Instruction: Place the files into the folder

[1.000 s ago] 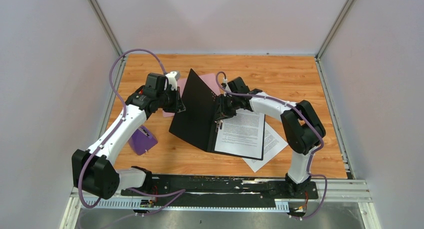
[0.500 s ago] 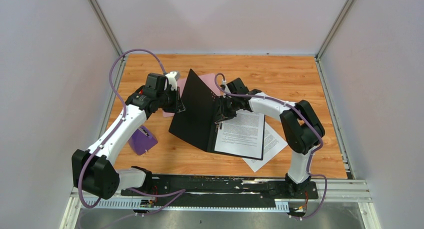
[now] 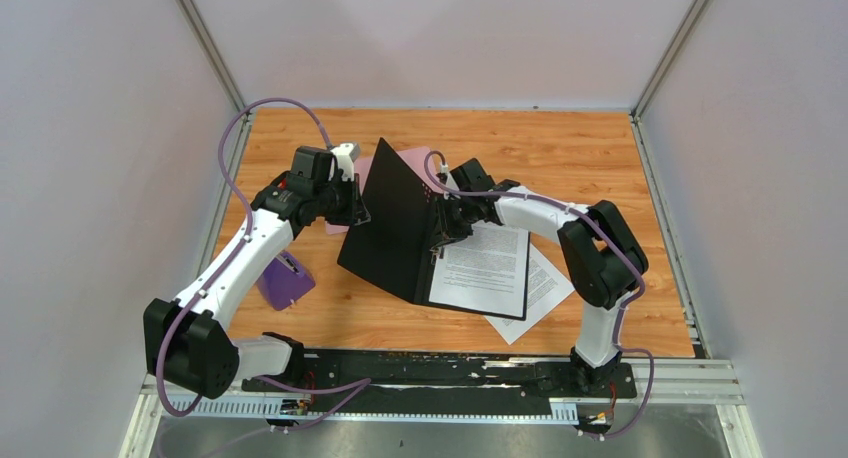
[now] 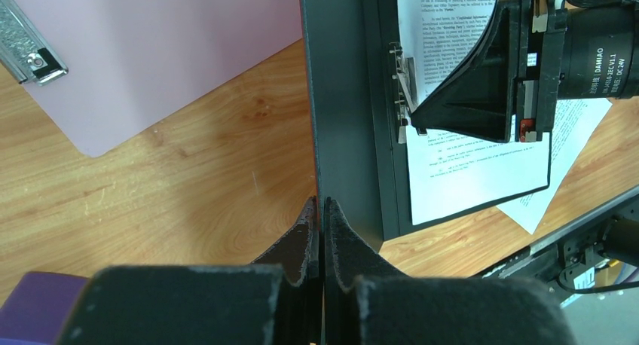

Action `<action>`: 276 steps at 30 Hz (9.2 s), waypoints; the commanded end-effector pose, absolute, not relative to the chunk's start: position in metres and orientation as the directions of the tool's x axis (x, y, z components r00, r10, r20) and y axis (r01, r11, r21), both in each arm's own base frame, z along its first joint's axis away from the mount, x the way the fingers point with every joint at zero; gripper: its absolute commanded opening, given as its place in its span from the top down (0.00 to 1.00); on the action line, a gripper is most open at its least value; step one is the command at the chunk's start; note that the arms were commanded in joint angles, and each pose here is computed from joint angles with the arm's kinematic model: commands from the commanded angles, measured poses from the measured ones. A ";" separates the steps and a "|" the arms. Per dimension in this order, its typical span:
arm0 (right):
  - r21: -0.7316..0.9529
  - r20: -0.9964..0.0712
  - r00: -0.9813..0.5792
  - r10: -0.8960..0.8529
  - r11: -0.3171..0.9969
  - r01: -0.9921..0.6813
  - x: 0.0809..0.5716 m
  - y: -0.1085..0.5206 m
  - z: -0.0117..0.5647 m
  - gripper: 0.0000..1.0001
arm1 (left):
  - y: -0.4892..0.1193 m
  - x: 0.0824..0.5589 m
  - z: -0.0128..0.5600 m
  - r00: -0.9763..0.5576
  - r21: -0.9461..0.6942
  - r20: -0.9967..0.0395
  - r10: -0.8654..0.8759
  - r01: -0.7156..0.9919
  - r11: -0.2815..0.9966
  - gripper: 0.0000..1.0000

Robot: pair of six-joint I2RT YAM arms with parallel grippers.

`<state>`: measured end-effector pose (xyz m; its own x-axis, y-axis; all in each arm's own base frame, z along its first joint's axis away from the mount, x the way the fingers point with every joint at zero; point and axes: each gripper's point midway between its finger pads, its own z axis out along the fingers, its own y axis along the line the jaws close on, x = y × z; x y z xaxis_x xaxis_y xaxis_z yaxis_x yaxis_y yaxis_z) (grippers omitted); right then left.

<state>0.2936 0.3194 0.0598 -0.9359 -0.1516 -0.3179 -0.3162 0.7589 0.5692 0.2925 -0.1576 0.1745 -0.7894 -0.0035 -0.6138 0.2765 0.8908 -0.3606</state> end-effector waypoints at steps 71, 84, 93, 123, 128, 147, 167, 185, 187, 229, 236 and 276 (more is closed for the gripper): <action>-0.129 -0.395 -0.809 -0.435 0.899 -0.420 0.231 0.224 -0.068 1.00 | -0.136 0.327 0.238 -0.756 -0.385 -0.639 -0.139 0.158 0.910 0.58; -0.085 -0.441 -0.790 -0.425 0.897 -0.434 0.236 0.223 -0.062 1.00 | -0.213 0.329 0.189 -0.821 -0.521 -0.568 -0.065 0.297 0.800 0.61; -0.088 -0.463 -0.787 -0.408 0.905 -0.417 0.240 0.216 -0.057 1.00 | -0.260 0.348 0.118 -0.880 -0.632 -0.464 -0.100 0.250 0.734 0.70; -0.091 -0.487 -0.785 -0.382 0.917 -0.389 0.243 0.209 -0.052 1.00 | -0.303 0.317 0.012 -0.950 -0.716 -0.311 -0.040 0.206 0.667 0.67; -0.083 -0.487 -0.786 -0.381 0.916 -0.392 0.243 0.211 -0.053 1.00 | -0.304 0.315 0.015 -0.946 -0.724 -0.321 -0.046 0.214 0.656 0.65; -0.068 -0.491 -0.791 -0.364 0.922 -0.382 0.248 0.214 -0.038 0.93 | -0.262 0.284 -0.042 -0.965 -0.428 -0.241 0.106 0.203 0.880 0.79; 0.150 -0.511 -0.812 -0.283 0.900 -0.408 0.253 0.244 -0.018 1.00 | -0.249 0.275 -0.062 -0.975 -0.377 -0.196 0.102 0.171 0.910 0.99; 0.315 -0.503 -0.847 -0.172 0.876 -0.365 0.258 0.258 -0.027 1.00 | -0.259 0.265 -0.064 -0.986 -0.455 -0.160 0.047 0.116 0.883 1.00; 0.362 -0.507 -0.850 -0.140 0.861 -0.357 0.261 0.262 -0.022 1.00 | -0.262 0.264 -0.063 -0.987 -0.477 -0.156 0.035 0.107 0.873 1.00; 0.520 -0.528 -0.848 0.049 0.808 -0.277 0.295 0.281 -0.017 1.00 | -0.318 0.244 -0.014 -0.984 -0.749 -0.123 -0.126 0.009 0.662 0.82; 0.541 -0.532 -0.842 0.089 0.801 -0.257 0.305 0.287 -0.009 0.99 | -0.333 0.234 -0.007 -0.986 -0.775 -0.116 -0.123 0.012 0.632 0.79; 0.521 -0.641 -0.765 0.060 0.766 -0.376 0.312 0.279 0.076 0.85 | -0.296 0.318 0.091 -0.917 -0.548 -0.398 -0.035 0.206 0.811 0.60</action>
<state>0.2953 0.2783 0.0377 -0.8314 0.0536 -0.5531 -0.3151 0.7744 0.5486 0.3074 -0.3218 0.0470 -0.9444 -0.0719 -0.3208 0.1459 0.7826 -0.6051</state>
